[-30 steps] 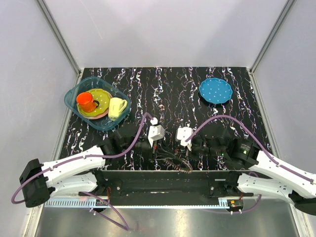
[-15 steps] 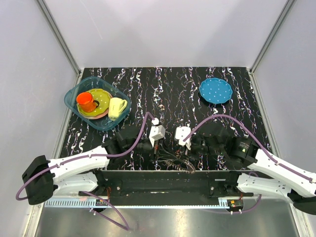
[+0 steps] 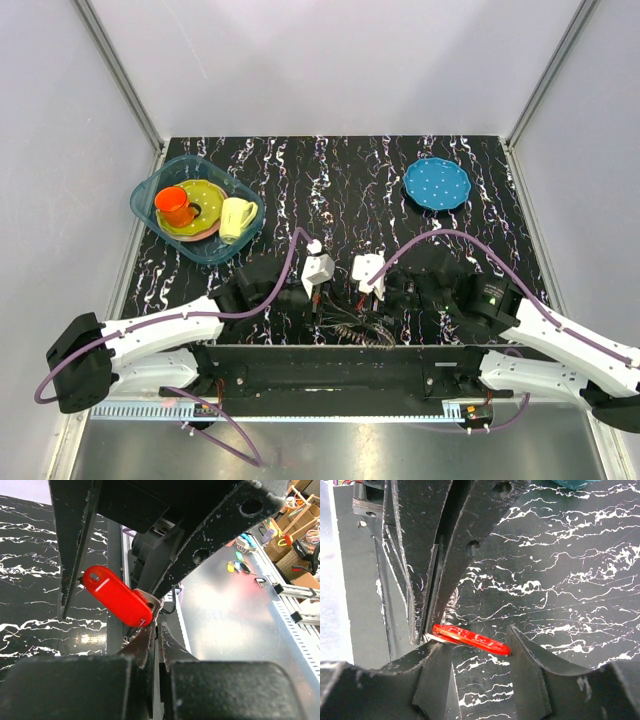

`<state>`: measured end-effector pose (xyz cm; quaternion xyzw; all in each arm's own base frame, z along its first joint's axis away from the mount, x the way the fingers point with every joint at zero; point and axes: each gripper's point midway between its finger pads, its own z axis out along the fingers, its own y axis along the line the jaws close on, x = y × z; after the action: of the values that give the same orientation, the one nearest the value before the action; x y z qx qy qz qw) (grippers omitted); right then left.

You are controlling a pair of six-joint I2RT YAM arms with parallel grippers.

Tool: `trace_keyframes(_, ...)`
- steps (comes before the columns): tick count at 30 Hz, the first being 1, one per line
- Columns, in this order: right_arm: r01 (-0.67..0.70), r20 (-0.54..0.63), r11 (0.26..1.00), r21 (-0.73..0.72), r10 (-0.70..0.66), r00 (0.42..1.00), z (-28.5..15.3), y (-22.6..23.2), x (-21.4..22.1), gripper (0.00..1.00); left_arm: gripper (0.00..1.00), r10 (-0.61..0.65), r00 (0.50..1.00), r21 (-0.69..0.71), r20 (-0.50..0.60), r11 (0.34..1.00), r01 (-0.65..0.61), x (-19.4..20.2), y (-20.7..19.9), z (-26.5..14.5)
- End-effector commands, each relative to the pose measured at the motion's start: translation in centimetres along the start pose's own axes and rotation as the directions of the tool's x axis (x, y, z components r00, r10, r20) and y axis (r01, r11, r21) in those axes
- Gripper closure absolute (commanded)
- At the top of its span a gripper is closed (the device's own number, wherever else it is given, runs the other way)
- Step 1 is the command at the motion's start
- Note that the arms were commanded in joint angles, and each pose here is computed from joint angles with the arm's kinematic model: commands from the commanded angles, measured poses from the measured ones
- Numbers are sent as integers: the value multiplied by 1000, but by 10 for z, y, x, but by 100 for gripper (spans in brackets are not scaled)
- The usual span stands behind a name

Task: Remove the keys from the keyring

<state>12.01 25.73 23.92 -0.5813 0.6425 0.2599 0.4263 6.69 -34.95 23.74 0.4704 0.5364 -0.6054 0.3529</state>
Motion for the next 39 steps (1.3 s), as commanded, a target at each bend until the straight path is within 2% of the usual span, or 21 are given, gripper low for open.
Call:
trace_keyframes(1,43,186,996,81,-57,981,-8,-21,-60,46,100,147,981,78,123,984,-157,-36,-20,7)
trace_keyframes(7,50,187,995,91,-66,980,-11,-22,-60,40,100,155,980,71,128,984,-165,-37,-18,7)
trace_keyframes(17,13,209,991,137,-41,977,-22,-30,-69,42,100,178,966,51,189,980,-191,-45,-20,4)
trace_keyframes(20,-6,218,990,141,-25,976,-24,-30,-72,42,100,170,957,59,235,980,-188,-48,-24,0)
trace_keyframes(22,-14,218,991,136,-16,976,-23,-30,-72,43,100,183,934,72,307,974,-215,-60,-32,-3)
trace_keyframes(23,-19,217,991,134,-11,976,-22,-29,-71,43,100,141,940,86,311,981,-175,-54,-32,-4)
trace_keyframes(24,-25,212,991,131,-3,977,-21,-29,-70,43,100,158,919,98,361,973,-206,-64,-39,-8)
trace_keyframes(32,-108,163,984,143,85,983,-9,-33,-61,43,100,105,867,141,488,970,-196,-78,-51,-19)
trace_keyframes(36,-201,161,949,243,165,973,-13,-50,-59,43,100,108,851,134,514,970,-204,-85,-54,-22)
trace_keyframes(39,-281,208,906,315,223,952,-23,-63,-62,43,100,112,846,123,522,971,-205,-86,-53,-25)
